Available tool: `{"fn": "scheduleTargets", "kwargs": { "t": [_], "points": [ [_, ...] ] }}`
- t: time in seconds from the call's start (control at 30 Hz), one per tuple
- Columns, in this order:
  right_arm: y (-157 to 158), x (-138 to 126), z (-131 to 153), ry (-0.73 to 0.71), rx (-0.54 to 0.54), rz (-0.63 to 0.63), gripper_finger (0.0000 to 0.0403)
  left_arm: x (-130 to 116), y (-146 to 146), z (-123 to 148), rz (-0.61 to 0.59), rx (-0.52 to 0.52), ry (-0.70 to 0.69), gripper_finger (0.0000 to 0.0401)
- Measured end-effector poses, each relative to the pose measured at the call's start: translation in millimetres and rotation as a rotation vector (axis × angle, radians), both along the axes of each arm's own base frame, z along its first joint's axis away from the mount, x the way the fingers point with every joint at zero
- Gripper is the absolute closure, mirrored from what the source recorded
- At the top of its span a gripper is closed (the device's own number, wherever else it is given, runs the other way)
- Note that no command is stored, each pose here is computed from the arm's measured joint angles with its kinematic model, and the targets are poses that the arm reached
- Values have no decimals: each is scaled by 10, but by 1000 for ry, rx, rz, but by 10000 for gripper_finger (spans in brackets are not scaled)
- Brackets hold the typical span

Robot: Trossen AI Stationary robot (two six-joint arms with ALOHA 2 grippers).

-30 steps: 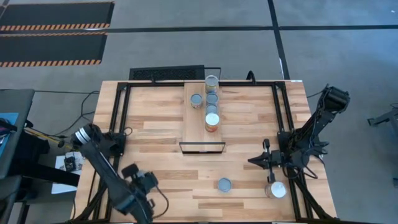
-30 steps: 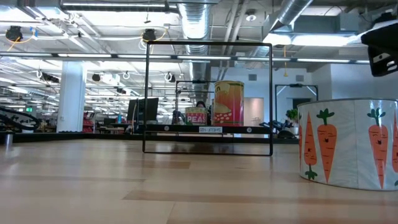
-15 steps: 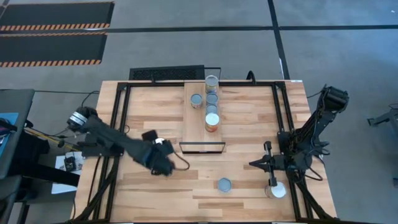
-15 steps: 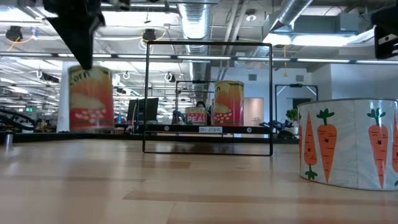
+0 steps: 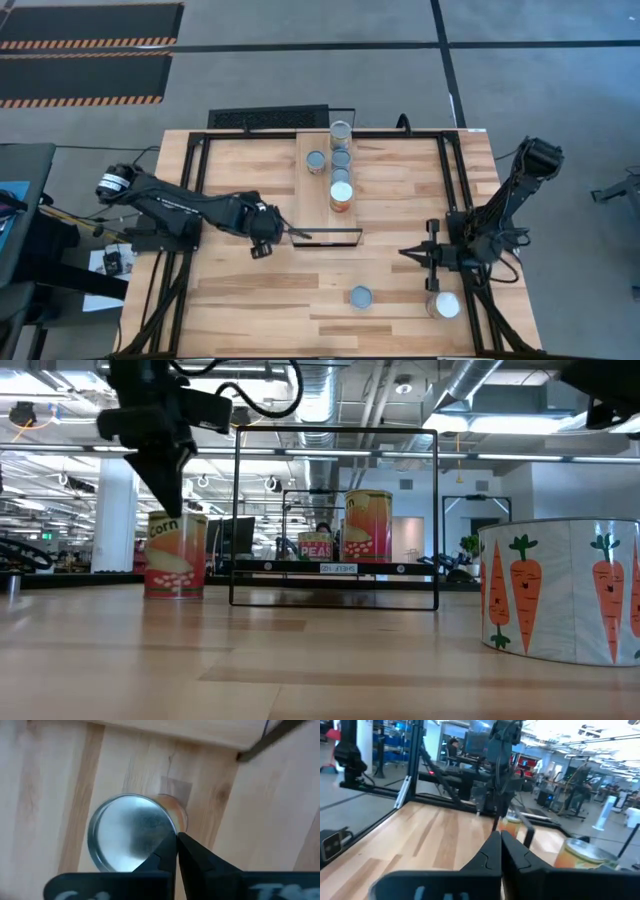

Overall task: Pick and place cans onto a shelf
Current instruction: Put the corn can on the shelf and align it with other corn cans

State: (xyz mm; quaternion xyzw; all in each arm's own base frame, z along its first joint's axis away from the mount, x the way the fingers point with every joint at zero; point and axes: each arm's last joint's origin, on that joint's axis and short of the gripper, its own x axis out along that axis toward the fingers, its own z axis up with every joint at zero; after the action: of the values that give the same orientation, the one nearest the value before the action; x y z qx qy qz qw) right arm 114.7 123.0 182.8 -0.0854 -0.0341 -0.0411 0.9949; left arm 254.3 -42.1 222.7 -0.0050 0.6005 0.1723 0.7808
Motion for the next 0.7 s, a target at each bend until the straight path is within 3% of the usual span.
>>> {"fn": "scheduleTargets", "kwargs": {
  "t": [0.17,0.37,0.7],
  "points": [
    [-29,-13,58,-22,15,3,393,34,24,25,-21,-23,-6,385],
    [-17,-6,136,-41,9,2,393,53,10,139,-89,-34,-32,337],
    [-17,-5,135,-38,-10,0,393,-146,38,451,-218,25,-129,279]
  ]
}}
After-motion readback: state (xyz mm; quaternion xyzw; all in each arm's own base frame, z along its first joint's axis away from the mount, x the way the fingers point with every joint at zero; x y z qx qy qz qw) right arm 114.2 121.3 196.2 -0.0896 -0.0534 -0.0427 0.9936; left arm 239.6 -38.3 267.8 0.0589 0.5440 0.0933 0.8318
